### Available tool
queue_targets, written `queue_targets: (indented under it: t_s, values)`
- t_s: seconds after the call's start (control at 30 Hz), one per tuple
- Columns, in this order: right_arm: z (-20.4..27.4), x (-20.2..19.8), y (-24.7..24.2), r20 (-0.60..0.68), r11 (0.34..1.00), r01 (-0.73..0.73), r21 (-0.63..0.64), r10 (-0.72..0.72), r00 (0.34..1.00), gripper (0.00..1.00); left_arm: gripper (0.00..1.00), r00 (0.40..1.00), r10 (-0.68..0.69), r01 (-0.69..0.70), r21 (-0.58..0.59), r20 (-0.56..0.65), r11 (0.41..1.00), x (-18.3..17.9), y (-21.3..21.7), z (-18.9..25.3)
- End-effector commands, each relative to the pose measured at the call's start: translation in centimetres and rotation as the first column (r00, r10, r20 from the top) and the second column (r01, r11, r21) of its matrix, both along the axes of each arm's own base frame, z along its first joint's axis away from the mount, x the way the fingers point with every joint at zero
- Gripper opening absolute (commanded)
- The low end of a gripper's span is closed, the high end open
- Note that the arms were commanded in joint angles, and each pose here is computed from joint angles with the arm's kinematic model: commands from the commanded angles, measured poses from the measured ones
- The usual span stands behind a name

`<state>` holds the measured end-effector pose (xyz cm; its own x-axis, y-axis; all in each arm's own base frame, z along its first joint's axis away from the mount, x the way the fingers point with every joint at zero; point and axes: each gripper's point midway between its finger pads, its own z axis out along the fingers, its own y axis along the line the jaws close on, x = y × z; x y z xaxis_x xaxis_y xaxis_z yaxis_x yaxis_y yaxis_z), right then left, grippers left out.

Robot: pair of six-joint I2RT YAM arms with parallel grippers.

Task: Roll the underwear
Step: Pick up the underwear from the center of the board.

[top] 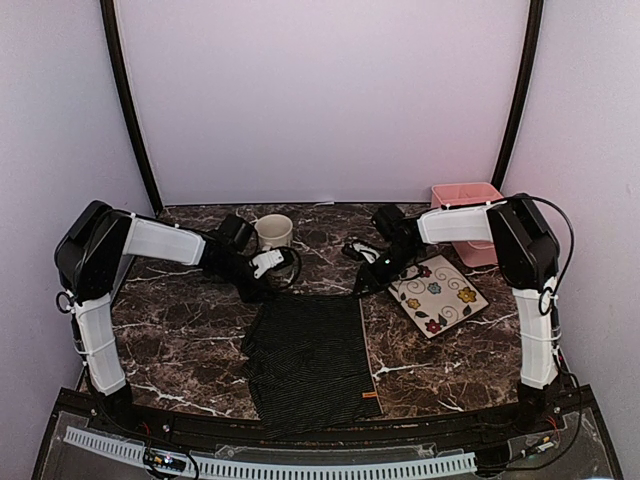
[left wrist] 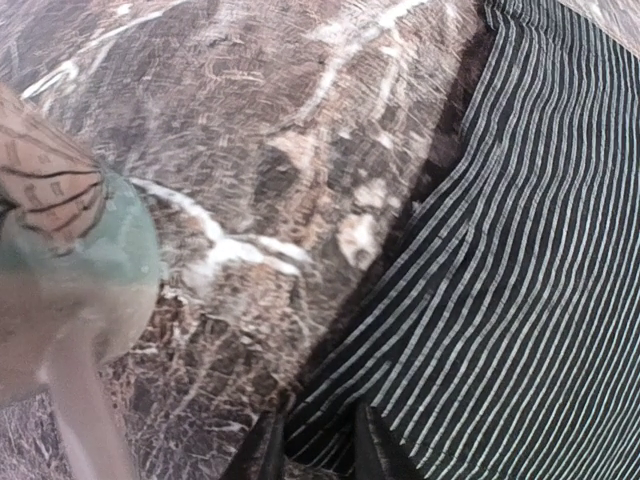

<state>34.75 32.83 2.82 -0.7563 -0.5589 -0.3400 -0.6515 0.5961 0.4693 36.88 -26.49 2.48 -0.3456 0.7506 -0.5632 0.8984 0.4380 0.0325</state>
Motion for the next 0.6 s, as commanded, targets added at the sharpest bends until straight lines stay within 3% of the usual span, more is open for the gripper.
queue_targets:
  t_s: [0.0, 0.2, 0.43, 0.57]
  values:
    - [0.1, -0.4, 0.7, -0.015, 1.000, -0.024, 0.015, 0.024, 1.000, 0.13, 0.23, 0.999, -0.028, 0.029, 0.041, -0.022, 0.999, -0.9, 0.4, -0.4]
    - [1.5, -0.1, 1.4, 0.010, 0.998, -0.028, 0.050, 0.027, 1.000, 0.00, 0.10, 1.000, -0.024, 0.024, 0.016, 0.018, 1.000, -0.9, 0.4, 0.7]
    - [3.7, 0.6, 1.6, 0.070, 0.997, -0.009, 0.072, 0.004, 0.998, 0.00, 0.00, 0.995, 0.021, -0.016, -0.046, 0.101, 0.999, -0.5, 0.3, 4.1]
    - [5.0, 0.6, 1.4, 0.109, 0.996, -0.013, 0.083, 0.004, 0.994, 0.00, 0.00, 0.985, 0.036, -0.020, -0.090, 0.171, 0.996, -0.3, 0.3, 6.7]
